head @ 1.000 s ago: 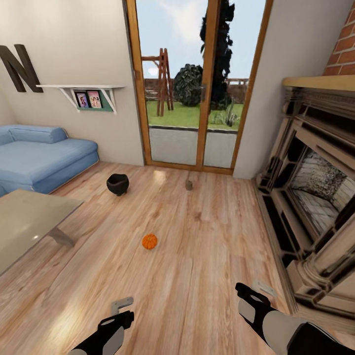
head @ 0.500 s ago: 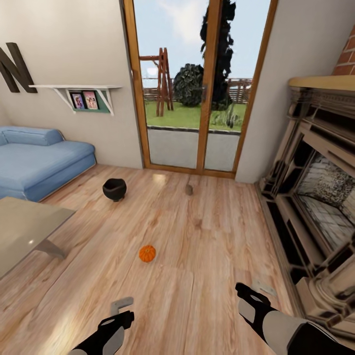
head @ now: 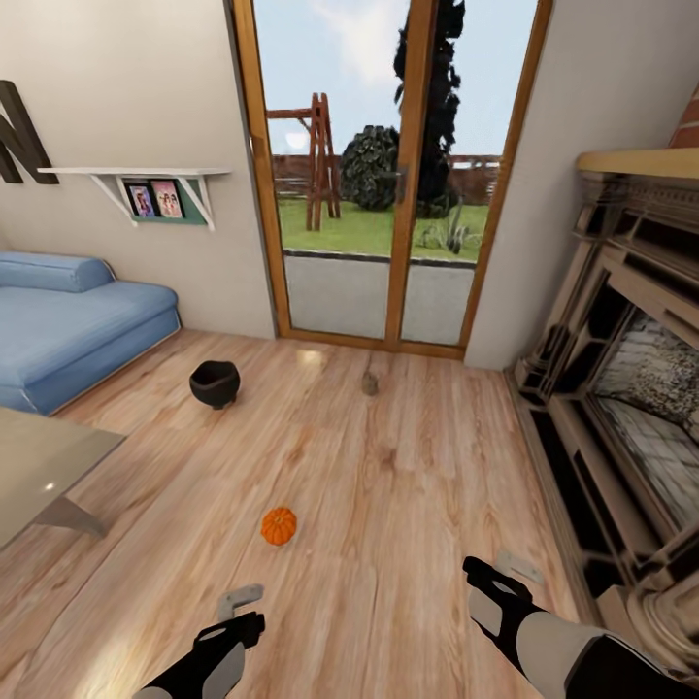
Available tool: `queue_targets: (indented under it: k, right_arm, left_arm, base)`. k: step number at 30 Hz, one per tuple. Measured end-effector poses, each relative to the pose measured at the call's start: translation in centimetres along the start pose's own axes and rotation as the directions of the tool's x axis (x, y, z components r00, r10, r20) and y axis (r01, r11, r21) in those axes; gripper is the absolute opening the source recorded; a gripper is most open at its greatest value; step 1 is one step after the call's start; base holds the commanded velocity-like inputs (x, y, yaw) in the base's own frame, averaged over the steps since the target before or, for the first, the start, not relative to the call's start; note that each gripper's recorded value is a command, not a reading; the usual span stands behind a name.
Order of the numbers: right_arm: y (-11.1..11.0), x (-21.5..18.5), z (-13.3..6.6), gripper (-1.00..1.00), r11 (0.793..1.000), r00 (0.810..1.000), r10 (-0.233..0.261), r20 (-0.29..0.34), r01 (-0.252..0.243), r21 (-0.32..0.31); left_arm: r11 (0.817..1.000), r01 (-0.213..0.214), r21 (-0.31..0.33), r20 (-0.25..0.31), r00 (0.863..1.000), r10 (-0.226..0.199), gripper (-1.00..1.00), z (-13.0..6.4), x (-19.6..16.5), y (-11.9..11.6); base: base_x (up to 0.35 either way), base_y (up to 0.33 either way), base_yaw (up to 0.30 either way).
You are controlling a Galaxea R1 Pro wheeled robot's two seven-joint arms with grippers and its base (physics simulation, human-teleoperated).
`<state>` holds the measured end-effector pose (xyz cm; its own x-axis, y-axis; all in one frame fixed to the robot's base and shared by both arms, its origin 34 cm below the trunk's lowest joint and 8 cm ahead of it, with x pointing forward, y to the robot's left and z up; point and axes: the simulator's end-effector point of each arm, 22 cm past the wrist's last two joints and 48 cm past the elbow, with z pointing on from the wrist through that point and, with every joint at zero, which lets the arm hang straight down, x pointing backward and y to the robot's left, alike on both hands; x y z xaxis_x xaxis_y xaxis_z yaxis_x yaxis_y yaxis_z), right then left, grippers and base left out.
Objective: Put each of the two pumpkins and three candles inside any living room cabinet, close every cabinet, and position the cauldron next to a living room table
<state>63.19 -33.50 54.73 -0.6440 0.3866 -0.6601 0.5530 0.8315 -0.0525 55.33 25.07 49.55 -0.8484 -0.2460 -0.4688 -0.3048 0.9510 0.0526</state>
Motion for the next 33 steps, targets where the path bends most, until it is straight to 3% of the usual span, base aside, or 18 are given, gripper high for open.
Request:
queue_targets:
  k: [12,33]
  right_arm:
    - [0.07,0.02,-0.02,1.00,1.000,1.000,0.000,0.000,0.000,-0.001]
    - [0.37,0.11,-0.11,1.00,1.000,1.000,-0.001,-0.001,0.001,-0.006]
  left_arm:
    - [1.000,0.000,0.003,-0.001,1.000,0.000,1.00,0.00,0.04,-0.07]
    - [1.000,0.000,0.004,0.001,1.000,0.000,1.00,0.00,0.02,-0.08]
  base:
    - [0.303,-0.150,0.000]
    - [0.317,-0.057,0.000]
